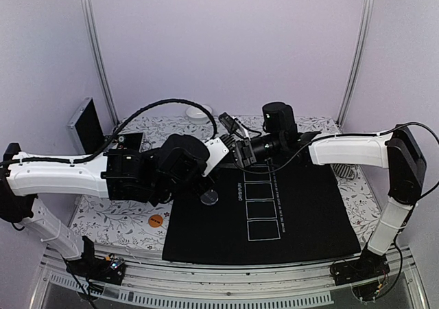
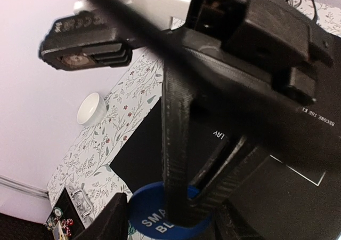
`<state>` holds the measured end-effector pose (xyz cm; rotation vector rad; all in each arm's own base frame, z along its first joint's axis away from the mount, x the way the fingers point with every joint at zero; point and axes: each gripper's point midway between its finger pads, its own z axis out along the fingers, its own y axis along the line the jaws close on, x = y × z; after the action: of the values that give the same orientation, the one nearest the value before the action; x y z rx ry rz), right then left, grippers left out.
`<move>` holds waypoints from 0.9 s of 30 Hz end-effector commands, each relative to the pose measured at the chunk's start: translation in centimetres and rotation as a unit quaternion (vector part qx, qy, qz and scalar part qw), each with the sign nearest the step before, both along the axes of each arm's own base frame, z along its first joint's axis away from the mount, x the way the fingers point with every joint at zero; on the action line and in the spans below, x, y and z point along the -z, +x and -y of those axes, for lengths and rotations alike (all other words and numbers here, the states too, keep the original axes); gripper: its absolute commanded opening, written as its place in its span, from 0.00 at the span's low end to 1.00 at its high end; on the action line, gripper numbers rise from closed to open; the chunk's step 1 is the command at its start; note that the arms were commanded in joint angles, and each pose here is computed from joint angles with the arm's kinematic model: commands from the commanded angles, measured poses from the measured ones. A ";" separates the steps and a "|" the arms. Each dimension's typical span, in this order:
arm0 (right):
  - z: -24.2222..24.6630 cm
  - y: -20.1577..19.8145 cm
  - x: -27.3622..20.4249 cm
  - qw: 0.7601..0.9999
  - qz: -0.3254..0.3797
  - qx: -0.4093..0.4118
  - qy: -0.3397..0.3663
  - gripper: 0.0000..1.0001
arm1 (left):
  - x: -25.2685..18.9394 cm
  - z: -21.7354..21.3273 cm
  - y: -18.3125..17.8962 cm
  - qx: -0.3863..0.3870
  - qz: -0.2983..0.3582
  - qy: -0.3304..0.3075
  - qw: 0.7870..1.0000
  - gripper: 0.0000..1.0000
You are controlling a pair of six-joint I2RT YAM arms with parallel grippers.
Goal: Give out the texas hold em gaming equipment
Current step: Pass from the left arm to the right, then place the small blind button in the small blind area.
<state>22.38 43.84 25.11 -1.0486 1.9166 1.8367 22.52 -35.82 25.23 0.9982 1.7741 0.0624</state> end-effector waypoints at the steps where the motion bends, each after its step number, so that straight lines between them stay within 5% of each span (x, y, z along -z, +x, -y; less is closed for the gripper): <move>1: -0.6 0.6 -0.7 0.999 0.026 0.019 0.000 0.02 | -0.4 0.5 -0.3 0.000 0.005 -0.014 1.000 0.40; 5: 0.0 1.8 -1.9 0.997 0.059 0.054 -0.006 0.01 | -0.2 0.3 -0.5 -0.001 -0.002 -0.018 1.000 0.42; 6: 0.4 2.3 -2.1 0.996 0.067 0.064 -0.007 0.01 | -0.1 0.2 -0.7 0.001 -0.008 -0.021 1.000 0.50; 9: 2.8 5.1 -2.4 0.991 0.075 0.110 -0.021 0.01 | -0.2 -0.1 -0.8 -0.014 -0.023 -0.046 0.999 0.96; 13: 10.7 13.2 0.0 0.964 0.080 0.240 -0.080 0.01 | -0.4 -1.9 -0.4 -0.066 -0.042 -0.107 0.991 0.98; 18: 20.7 21.5 6.4 0.926 -0.021 0.355 -0.124 0.01 | 2.2 -6.8 0.6 -0.154 -0.112 -0.207 0.960 0.98; 21: 23.3 24.3 11.0 0.910 -0.073 0.381 -0.149 0.01 | 4.3 -9.7 1.2 -0.197 -0.150 -0.248 0.937 0.98; 27: 23.9 26.0 16.6 0.896 -0.123 0.386 -0.183 0.01 | 5.6 -13.6 1.1 -0.232 -0.156 -0.262 0.924 0.98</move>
<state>48.31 18.63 9.74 -0.0495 2.3517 1.1892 23.88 -23.61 19.85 0.3069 2.1058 -0.2072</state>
